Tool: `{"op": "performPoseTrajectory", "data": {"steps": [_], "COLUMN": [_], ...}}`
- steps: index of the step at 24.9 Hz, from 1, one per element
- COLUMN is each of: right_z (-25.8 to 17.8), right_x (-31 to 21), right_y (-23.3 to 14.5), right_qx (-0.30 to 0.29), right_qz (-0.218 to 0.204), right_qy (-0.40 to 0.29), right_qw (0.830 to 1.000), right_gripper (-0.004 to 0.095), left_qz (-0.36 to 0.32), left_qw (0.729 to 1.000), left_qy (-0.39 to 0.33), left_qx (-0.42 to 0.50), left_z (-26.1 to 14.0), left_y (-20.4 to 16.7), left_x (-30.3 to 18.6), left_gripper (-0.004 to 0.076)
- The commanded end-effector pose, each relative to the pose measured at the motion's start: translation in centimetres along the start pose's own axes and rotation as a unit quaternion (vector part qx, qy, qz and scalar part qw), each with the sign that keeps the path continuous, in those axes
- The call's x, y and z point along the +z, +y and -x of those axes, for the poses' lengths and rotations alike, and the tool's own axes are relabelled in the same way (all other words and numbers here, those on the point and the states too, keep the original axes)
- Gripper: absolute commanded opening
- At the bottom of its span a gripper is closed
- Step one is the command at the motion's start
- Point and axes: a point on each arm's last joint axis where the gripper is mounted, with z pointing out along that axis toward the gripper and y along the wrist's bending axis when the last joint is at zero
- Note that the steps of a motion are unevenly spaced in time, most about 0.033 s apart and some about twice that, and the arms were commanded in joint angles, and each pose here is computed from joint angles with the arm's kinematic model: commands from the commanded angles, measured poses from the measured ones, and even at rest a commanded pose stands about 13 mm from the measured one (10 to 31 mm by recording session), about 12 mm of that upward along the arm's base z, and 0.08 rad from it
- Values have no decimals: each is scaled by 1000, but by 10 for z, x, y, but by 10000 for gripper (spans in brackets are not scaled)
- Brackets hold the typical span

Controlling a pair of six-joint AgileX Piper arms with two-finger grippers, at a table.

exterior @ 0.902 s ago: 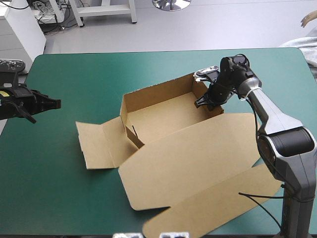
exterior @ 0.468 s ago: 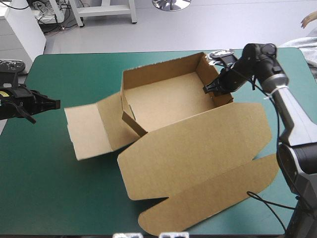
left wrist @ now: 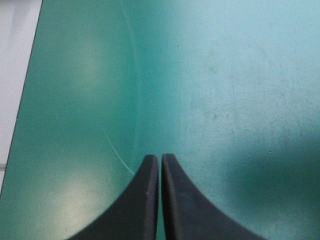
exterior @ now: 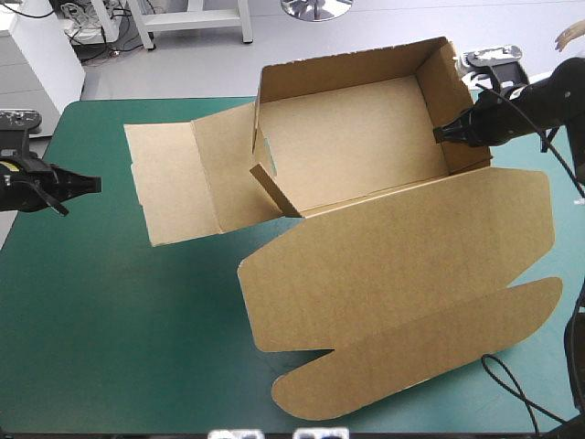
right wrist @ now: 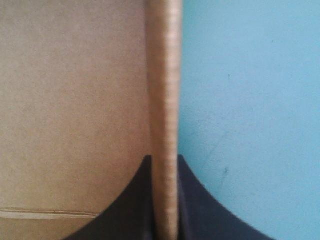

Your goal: Fold the box

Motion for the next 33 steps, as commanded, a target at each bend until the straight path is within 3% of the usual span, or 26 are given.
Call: {"op": "performPoseTrajectory", "data": {"steps": [1,6,13,19,25,30,33], "right_z": [3,3,4,5,4,2,3], "right_x": [-37,-41,-41,-41,-40,-37,-31], "right_y": [10,11,15,16,15,7,6], "right_qx": [5,4,10,12,13,21,28], "right_qz": [22,22,43,49,46,8,17], "right_qy": [-52,-57,-65,-68,-65,-47,-44], "right_qw": [998,998,997,996,997,999,999], "right_gripper": [-19,-19,-19,-19,-19,-19,-19], "left_qz": [-2,-38,-252,-348,-490,-559,-580], "left_qw": [1000,999,967,936,870,828,812], "left_qy": [-23,-2,-6,-1,-24,-10,-31], "left_qx": [-11,-22,-29,-57,-48,-40,-54], "left_z": [11,16,27,34,43,42,46], "left_y": [2,5,-21,-51,-109,-117,-118], "left_x": [5,38,78,102,87,67,54], "left_gripper": [6,6,6,6,6,6,6]}}
